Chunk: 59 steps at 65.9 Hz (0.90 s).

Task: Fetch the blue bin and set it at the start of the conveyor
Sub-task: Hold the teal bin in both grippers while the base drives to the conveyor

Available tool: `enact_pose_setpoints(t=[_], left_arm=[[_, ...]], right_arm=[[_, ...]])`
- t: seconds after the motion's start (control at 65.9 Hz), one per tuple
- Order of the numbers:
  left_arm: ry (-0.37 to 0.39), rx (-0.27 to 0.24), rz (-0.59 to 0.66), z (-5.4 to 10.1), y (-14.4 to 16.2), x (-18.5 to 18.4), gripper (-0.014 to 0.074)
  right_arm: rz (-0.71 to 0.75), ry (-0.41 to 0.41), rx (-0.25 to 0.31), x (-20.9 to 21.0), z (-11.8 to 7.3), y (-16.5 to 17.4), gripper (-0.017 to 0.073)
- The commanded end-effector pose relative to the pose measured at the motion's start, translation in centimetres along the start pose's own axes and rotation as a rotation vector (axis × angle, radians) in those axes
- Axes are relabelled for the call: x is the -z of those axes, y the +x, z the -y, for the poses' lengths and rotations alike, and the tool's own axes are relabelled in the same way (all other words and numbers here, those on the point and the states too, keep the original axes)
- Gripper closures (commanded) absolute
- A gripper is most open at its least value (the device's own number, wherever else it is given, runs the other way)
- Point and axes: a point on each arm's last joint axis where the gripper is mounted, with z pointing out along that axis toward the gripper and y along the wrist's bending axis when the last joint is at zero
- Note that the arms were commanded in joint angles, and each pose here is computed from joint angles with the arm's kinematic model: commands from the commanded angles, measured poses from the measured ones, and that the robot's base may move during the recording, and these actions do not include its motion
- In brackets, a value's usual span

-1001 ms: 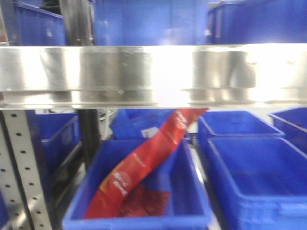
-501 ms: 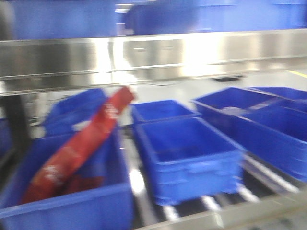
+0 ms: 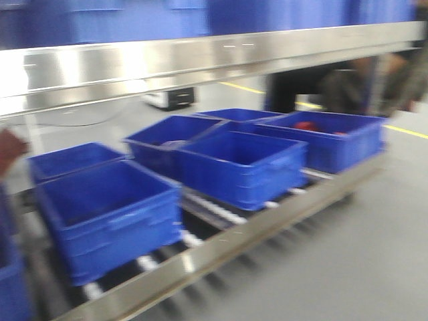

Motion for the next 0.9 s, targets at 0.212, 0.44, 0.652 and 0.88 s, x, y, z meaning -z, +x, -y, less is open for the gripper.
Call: enact_pose_setpoints(t=[0.212,0.44,0.652,0.88], left_arm=[[0.015,-0.025,0.056,0.2,-0.4,1.0,0.0704],[0.027,-0.025,0.133,0.3,-1.1,1.1,0.0704],[0.040,-0.025,0.216,0.4,-1.8,1.2,0.0704],[0.049,-0.024,0.271,0.5,-2.3,1.3,0.0704]], right_arm=[[0.052,0.013,0.022,0.5,0.2,-0.5,0.0711],[0.052,0.013,0.022,0.5,0.2,-0.5,0.0711],[0.052,0.013,0.022,0.5,0.2,-0.5,0.0711],[0.052,0.013,0.022,0.5,0.2,-0.5,0.0711]])
